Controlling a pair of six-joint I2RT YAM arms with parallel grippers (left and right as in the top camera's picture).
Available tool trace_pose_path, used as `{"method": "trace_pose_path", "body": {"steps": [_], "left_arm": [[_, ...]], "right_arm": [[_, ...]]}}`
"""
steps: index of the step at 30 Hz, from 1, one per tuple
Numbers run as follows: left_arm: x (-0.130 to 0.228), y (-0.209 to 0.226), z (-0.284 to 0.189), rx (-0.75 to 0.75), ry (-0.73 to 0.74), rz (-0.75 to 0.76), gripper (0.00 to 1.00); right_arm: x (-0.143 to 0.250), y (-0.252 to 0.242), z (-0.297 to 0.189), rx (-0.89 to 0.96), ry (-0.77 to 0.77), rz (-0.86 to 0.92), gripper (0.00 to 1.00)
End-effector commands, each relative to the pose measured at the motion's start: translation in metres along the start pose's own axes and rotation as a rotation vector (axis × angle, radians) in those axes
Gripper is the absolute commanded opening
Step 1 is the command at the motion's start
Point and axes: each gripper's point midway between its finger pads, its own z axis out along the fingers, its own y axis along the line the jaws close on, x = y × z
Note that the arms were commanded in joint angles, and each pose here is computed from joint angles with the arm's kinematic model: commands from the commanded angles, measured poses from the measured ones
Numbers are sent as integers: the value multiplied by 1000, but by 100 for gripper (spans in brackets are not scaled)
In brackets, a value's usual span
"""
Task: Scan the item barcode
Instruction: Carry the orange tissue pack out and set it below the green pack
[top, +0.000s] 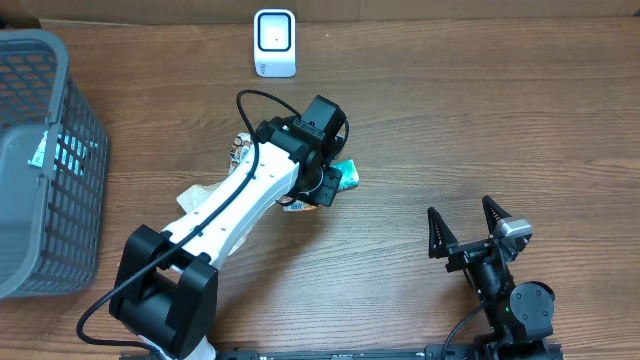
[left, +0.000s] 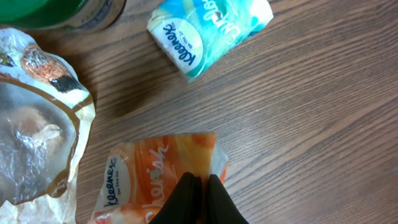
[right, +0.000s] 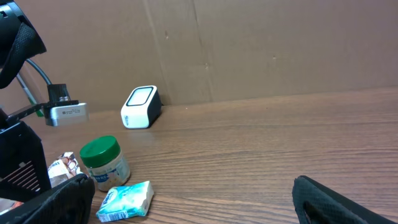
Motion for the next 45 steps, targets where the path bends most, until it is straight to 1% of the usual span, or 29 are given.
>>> {"method": "trace_pose_path", "body": {"steps": [1,8,20,21,23,25,29,30,32,37,39,41,45], "left_arm": [[-2,0,4,-10,-2,-9,10],[-9,-1,4,-3,-30,-26,28],[-18,-6,4,22,-64,-28,45],[-18,-7,4,28,-67,-27,48],[-22,-10,4,42,-81,-25,61],[-28,-16,4,76,-102,-20,71],[-34,-28,2,142,-122,-12,72],[-35,-31,1,156,-126,-9,74],[-37,-37,0,195,-131,-4,99],[-44,-36,-3,196,-160,5,99],[-53,-31,-13,197,-187,-7,95],[-66,-21,-33,193,-220,-31,91],[-95,13,-101,160,-311,-111,91]], "right_arm": [[3,0,0,-4,0,2,100],[3,0,0,-4,0,2,100],[3,0,0,-4,0,2,100],[3,0,0,-4,0,2,100],[3,0,0,-4,0,2,100],[3,0,0,-4,0,2,100],[3,0,0,-4,0,2,100],[3,0,0,-4,0,2,100],[3,0,0,-4,0,2,100],[3,0,0,-4,0,2,100],[3,0,0,-4,0,2,100],[3,0,0,-4,0,2,100],[3,0,0,-4,0,2,100]]}}
